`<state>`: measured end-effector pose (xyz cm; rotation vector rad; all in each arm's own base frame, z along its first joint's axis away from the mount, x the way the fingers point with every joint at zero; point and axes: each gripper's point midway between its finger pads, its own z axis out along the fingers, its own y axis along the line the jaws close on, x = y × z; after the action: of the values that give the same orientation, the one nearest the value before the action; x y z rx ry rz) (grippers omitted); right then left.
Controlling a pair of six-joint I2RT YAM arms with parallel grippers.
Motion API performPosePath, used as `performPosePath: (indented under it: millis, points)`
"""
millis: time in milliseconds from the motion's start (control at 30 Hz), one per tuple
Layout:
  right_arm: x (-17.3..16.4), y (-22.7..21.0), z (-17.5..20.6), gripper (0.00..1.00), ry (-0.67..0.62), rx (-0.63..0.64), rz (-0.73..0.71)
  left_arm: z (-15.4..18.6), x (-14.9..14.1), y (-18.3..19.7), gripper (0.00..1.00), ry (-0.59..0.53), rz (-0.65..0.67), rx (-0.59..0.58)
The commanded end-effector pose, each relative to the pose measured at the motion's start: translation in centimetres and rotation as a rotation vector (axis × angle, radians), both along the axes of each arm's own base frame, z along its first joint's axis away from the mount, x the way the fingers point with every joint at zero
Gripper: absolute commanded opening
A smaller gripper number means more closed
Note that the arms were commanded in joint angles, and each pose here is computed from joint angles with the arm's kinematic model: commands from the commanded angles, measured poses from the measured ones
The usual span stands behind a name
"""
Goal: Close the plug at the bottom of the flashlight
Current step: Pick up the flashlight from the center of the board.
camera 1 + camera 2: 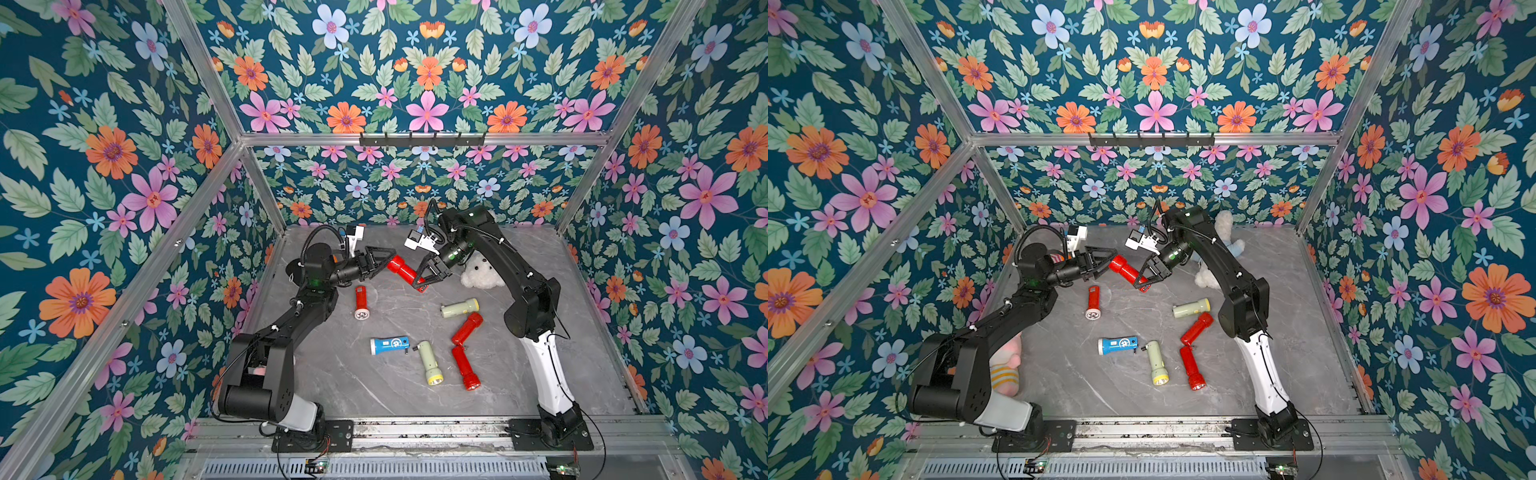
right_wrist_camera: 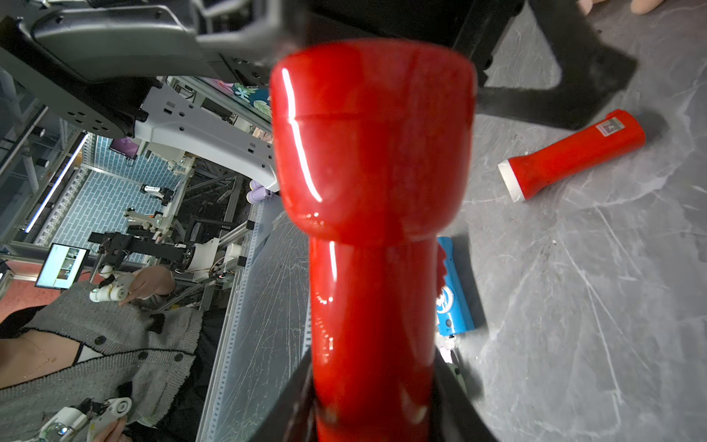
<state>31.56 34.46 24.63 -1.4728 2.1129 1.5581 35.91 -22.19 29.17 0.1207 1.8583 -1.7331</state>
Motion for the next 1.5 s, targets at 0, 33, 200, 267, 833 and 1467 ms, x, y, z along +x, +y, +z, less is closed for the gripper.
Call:
performPosePath:
  millis: [0, 33, 200, 267, 833, 1467]
  points:
    - [-1.3, -0.5, 0.0, 0.13, 0.1, -0.034, 0.006, 1.4, -0.5, -0.2, 0.86, -0.074, -0.004, -0.002]
    - [-1.3, -0.5, -0.2, 0.13, 0.107, -0.037, 0.005, 1.5, -0.6, -0.3, 0.87, -0.079, -0.005, 0.0]
    - [-1.1, -0.4, -0.2, 0.13, 0.109, -0.03, 0.005, 1.5, -1.0, -1.1, 0.85, -0.078, -0.026, 0.003]
    - [-1.1, -0.3, 0.1, 0.13, 0.104, -0.024, 0.006, 0.9, -0.9, -1.3, 0.84, -0.058, -0.027, 0.012]
    - [-1.4, -0.2, 0.5, 0.13, 0.126, -0.001, 0.011, 0.0, -0.6, -1.4, 0.32, -0.032, 0.013, 0.03]
    - [1.2, 0.6, 0.1, 0.31, 0.16, 0.047, -0.061, -0.2, 0.8, 0.9, 0.12, 0.075, 0.252, 0.002]
